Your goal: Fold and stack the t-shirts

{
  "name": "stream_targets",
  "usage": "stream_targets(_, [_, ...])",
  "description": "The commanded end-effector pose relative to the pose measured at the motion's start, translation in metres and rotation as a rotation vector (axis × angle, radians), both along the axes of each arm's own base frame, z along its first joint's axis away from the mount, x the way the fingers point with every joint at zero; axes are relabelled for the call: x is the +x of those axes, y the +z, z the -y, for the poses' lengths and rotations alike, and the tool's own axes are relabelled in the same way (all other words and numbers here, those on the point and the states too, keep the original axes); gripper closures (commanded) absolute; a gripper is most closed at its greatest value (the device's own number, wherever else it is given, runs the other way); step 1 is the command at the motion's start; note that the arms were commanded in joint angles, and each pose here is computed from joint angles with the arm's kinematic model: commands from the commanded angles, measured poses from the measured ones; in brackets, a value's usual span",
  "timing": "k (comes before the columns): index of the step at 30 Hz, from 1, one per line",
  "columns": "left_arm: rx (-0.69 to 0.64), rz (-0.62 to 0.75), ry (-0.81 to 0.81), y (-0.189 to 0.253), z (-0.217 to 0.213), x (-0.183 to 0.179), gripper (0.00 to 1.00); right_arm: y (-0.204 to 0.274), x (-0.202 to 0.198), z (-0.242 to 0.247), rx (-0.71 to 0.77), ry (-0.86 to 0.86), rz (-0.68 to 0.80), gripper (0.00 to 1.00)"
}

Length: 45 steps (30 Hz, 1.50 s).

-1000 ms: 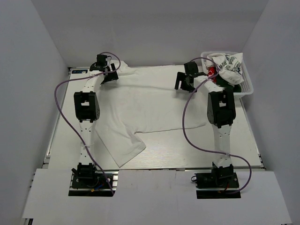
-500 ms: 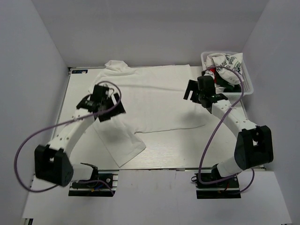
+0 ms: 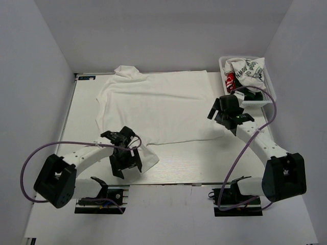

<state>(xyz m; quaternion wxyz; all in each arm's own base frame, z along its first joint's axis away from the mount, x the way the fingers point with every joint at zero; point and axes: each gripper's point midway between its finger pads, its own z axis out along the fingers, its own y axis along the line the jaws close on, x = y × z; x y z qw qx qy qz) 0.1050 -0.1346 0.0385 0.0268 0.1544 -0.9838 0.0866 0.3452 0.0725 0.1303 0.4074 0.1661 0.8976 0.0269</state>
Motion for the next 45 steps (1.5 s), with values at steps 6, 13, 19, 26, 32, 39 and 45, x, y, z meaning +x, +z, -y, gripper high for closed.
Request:
stream_targets(6, [-0.026, -0.109, -0.061, -0.025, 0.017, -0.033, 0.19, -0.042, -0.032, 0.028, -0.031, -0.122, -0.126, 0.1])
stream_targets(13, [0.116, -0.112, -0.039, -0.046, 0.0, -0.024, 0.32, -0.064, -0.05, 0.024, 0.002, -0.079, -0.2, 0.1])
stream_targets(19, [0.162, -0.069, -0.054, -0.049, 0.002, -0.004, 0.47, -0.08, -0.039, 0.019, 0.024, -0.058, -0.225, 0.1])
stream_targets(26, [0.167, -0.014, -0.081, -0.046, 0.003, 0.008, 0.56, -0.098, -0.021, 0.006, 0.082, -0.029, -0.244, 0.11])
stream_targets(32, [0.186, -0.024, -0.092, -0.045, -0.001, 0.007, 1.0, -0.122, -0.033, 0.005, 0.083, -0.025, -0.31, 0.37])
stream_targets(39, [0.134, -0.089, -0.093, -0.026, -0.006, -0.022, 1.0, -0.125, -0.063, 0.007, 0.102, -0.036, -0.363, 1.0])
stream_targets(45, [-0.068, -0.061, -0.121, 0.0, 0.01, -0.042, 1.0, -0.121, -0.116, 0.024, 0.049, -0.047, -0.424, 1.0])
